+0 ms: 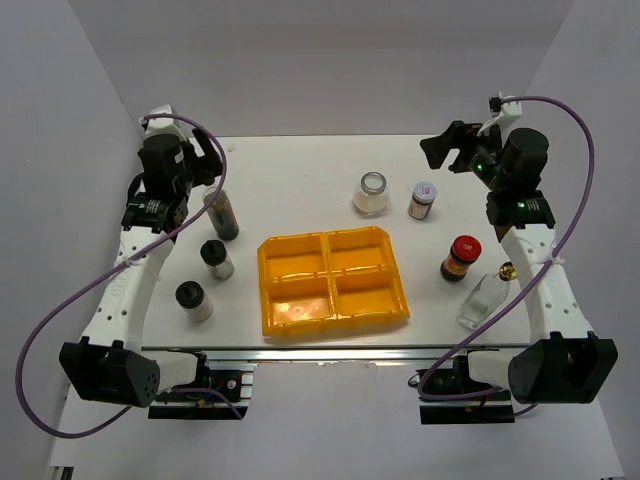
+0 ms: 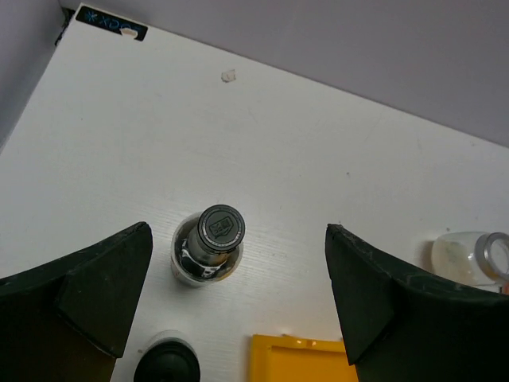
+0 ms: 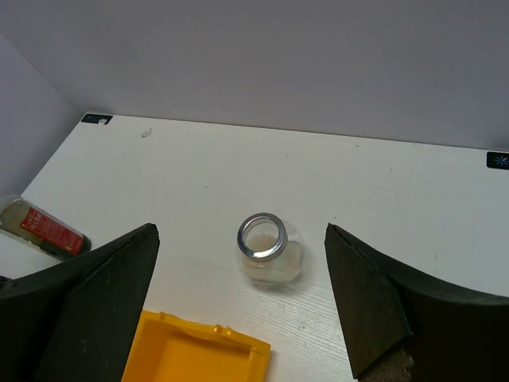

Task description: Organize the condiment bottles

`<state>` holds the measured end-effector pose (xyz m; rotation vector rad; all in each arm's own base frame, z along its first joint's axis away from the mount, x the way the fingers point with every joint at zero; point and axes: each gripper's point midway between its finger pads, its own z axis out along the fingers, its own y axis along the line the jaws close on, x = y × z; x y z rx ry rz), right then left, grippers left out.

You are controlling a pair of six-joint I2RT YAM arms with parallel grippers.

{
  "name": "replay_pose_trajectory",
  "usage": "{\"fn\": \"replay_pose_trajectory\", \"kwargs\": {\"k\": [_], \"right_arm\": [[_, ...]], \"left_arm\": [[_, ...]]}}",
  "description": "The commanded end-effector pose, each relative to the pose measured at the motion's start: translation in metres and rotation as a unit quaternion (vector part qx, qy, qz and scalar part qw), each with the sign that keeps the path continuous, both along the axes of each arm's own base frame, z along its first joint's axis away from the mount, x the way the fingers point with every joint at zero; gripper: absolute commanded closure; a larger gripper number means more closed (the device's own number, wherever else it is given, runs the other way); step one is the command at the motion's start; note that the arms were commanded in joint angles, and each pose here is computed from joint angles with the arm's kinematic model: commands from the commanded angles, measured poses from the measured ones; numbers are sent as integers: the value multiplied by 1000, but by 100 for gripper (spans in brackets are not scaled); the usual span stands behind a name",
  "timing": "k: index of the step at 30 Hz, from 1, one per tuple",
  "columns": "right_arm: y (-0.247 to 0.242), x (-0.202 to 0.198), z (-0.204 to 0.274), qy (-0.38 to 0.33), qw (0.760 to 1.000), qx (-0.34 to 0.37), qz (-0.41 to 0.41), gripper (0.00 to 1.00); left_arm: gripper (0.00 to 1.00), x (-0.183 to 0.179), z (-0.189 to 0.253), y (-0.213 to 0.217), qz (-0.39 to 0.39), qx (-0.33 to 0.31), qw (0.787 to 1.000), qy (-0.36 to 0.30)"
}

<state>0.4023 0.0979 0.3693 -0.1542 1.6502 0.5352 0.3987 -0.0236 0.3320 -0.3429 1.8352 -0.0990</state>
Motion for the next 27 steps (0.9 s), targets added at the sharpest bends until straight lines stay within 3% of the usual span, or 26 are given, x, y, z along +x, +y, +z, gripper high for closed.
{"fn": "replay_pose_trajectory", "kwargs": {"k": [1, 13, 18, 20, 21, 23, 24, 26, 27], "right_arm": [[5, -5, 11, -27, 999, -2, 21, 11], [31, -9, -42, 39, 992, -17, 117, 11], [44, -10, -60, 68, 984, -5, 165, 11], [47, -11, -67, 81, 981, 2, 175, 11], [48, -12, -70, 88, 980, 6, 178, 11], [50, -12, -75, 99, 978, 14, 184, 11], [50, -12, -76, 102, 978, 17, 184, 11], [51, -13, -78, 109, 976, 21, 187, 11], [52, -14, -79, 112, 976, 23, 187, 11]], "left_arm": [[2, 8, -21, -5, -22, 15, 1000, 15], [2, 63, -98, 3, -23, 91, 992, 81], [45, 71, -107, 4, -20, 99, 991, 93], [53, 71, -110, 8, -10, 102, 990, 97], [64, 71, -110, 8, -8, 101, 990, 96], [72, 70, -108, 6, -13, 102, 990, 94], [82, 70, -106, 6, -14, 102, 990, 93], [91, 68, -103, 6, -18, 103, 990, 89], [100, 67, -96, 5, -18, 102, 991, 82]]}}
